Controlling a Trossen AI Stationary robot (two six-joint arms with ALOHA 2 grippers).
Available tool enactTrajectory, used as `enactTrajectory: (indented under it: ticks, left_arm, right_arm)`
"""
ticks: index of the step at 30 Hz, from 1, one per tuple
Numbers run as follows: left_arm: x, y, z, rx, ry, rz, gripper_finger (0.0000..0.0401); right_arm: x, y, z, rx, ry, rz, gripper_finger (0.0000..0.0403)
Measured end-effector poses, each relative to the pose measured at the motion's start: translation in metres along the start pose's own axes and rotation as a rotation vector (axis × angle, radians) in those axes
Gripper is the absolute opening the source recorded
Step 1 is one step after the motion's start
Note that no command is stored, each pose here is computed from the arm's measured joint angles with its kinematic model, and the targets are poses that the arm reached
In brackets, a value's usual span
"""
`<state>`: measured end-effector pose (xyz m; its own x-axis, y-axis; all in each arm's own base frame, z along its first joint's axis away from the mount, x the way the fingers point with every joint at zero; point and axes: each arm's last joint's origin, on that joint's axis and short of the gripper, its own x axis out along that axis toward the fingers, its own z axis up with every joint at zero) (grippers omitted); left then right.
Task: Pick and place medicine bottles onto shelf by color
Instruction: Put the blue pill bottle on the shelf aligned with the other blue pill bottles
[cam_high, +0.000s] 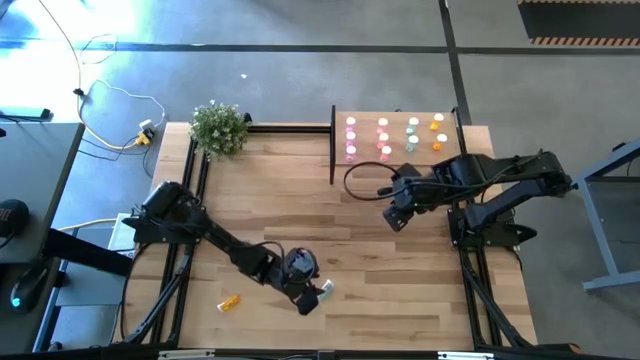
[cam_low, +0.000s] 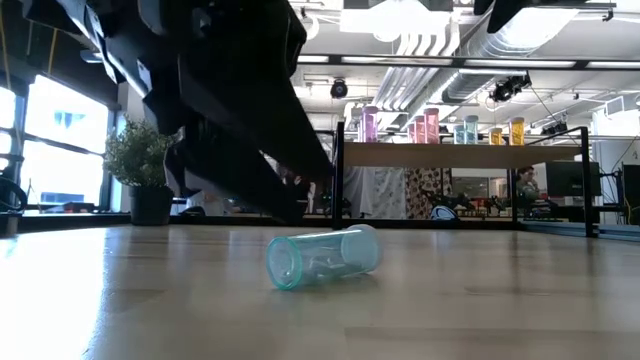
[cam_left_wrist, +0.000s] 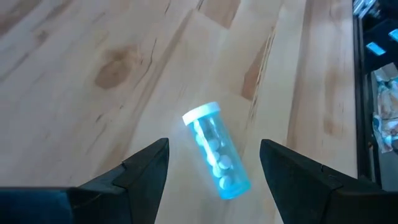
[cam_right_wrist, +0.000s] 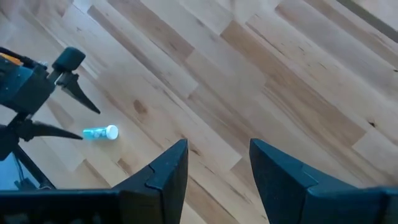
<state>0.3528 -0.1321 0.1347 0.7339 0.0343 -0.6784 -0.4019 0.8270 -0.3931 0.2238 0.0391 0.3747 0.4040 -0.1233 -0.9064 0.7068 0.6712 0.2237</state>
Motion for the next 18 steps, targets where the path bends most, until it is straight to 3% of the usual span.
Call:
enactTrajectory:
  ticks: [18]
  left_arm:
    - [0.0074,-0.0029,-0.0041,-0.019,-0.022,-0.032,0.0241]
  right_arm:
    - [0.0002,-0.0007,0.0012,0.002,-0.029,-0.019,0.0163]
